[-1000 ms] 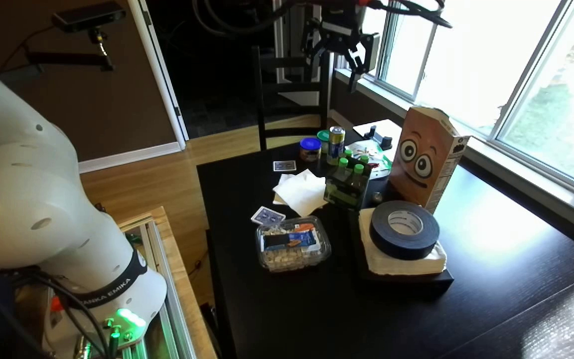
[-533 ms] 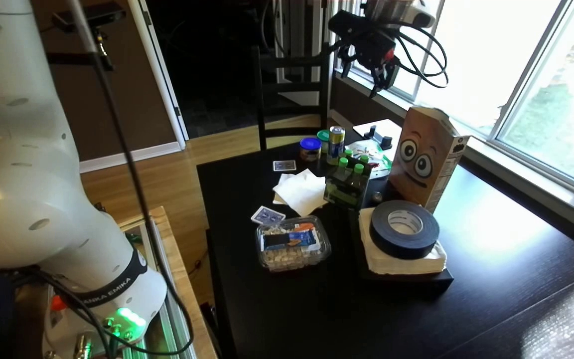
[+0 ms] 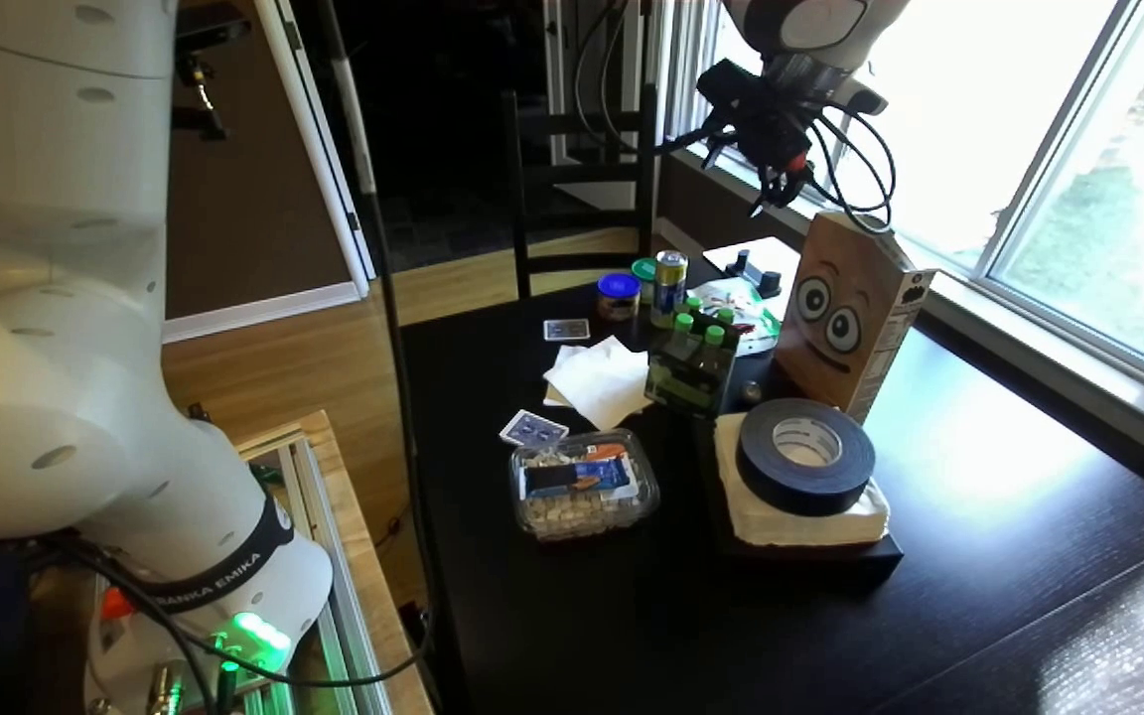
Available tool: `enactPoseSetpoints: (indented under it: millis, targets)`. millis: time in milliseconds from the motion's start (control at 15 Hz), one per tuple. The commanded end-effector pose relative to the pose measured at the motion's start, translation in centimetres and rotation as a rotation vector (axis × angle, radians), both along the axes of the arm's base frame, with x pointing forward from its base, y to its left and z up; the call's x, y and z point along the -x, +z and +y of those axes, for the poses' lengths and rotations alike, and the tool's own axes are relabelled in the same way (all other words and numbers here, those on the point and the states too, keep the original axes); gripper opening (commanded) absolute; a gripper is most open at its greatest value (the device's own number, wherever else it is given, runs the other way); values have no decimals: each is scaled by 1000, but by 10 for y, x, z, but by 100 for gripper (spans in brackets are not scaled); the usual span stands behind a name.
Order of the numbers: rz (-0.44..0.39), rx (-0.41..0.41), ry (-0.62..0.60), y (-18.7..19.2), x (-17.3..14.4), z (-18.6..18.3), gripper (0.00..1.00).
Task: Place the white and green packet vertically upright
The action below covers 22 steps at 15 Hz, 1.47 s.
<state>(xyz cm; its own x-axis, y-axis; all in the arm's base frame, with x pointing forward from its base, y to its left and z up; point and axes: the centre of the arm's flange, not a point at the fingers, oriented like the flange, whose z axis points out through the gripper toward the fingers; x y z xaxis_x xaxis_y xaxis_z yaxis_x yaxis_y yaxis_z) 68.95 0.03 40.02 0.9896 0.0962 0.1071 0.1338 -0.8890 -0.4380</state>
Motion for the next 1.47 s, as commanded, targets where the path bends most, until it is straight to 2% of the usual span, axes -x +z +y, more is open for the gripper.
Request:
enactPoseSetpoints:
  millis: [0, 200, 400, 600, 667, 733, 800, 933, 1000, 1133, 1200, 1400]
  targets:
    - [-53, 30, -127, -6, -5, 7, 100]
    - [-50, 27, -312, -45, -35, 11, 100]
    - [-13, 98, -456, -91, -45, 21, 100]
    - [-31, 169, -447, -141, -54, 34, 100]
    - [-13, 189, -451, -154, -56, 37, 100]
    - [1, 199, -453, -161, -56, 39, 100]
    - [-1, 165, -431, -152, -38, 34, 100]
    - [14, 180, -436, -167, -39, 38, 100]
    - [-26, 198, -475, -156, -36, 38, 100]
    - [-101, 190, -545, -158, -52, 44, 100]
    - [-109, 161, -578, -161, -65, 48, 100]
    - [-101, 152, -638, -168, -90, 58, 100]
